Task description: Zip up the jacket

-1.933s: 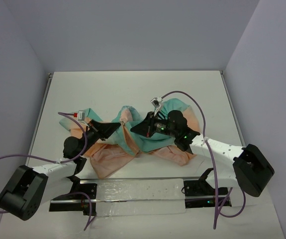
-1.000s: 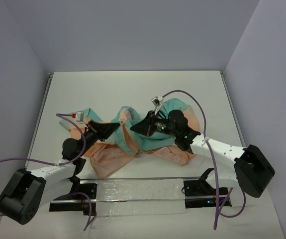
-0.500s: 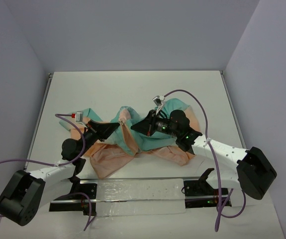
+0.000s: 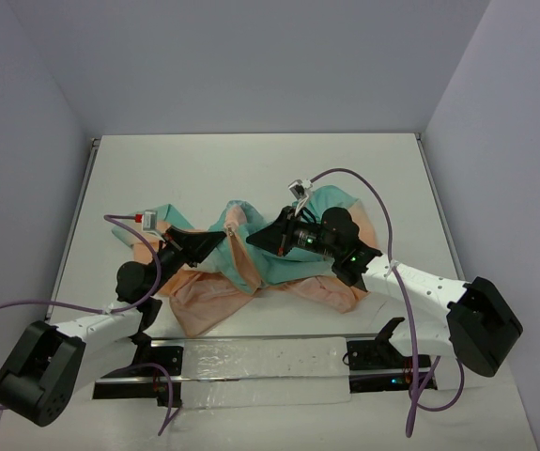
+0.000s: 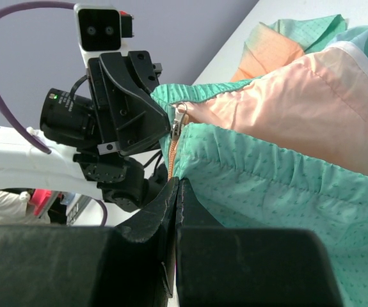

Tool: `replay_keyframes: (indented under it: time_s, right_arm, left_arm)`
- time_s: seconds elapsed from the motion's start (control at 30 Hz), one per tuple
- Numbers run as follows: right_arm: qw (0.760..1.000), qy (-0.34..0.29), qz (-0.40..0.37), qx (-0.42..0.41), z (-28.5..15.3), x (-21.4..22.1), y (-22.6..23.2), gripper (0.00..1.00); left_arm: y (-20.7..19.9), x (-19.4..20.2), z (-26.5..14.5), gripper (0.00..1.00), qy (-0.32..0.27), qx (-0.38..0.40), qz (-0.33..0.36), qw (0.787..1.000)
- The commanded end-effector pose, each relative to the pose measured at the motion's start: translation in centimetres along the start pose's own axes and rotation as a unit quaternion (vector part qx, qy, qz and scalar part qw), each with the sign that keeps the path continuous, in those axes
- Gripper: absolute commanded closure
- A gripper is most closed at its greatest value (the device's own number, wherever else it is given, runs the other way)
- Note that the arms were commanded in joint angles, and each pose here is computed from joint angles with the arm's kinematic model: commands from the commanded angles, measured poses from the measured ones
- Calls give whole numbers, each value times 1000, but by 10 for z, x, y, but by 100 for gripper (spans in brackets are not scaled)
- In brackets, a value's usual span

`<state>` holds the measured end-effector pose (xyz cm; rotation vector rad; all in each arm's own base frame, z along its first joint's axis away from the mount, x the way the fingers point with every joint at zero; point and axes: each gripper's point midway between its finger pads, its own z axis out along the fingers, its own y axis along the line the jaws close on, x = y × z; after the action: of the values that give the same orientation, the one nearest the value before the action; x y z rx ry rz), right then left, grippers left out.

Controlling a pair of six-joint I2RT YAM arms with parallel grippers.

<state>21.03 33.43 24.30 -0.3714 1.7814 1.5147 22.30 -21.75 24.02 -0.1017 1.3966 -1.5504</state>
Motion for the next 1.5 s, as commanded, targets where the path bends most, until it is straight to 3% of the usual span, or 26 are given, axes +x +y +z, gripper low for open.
replay_keyframes:
  time_s: [0.0, 1.47]
  right_arm:
    - [999, -16, -14, -42, 4, -12, 22, 100]
    - [999, -11, -4, -44, 5, -1, 13, 100]
  left_arm:
    - [-85, -39, -10, 100, -89, 170, 76, 978]
    - [-87, -40, -2, 100, -77, 170, 74, 980]
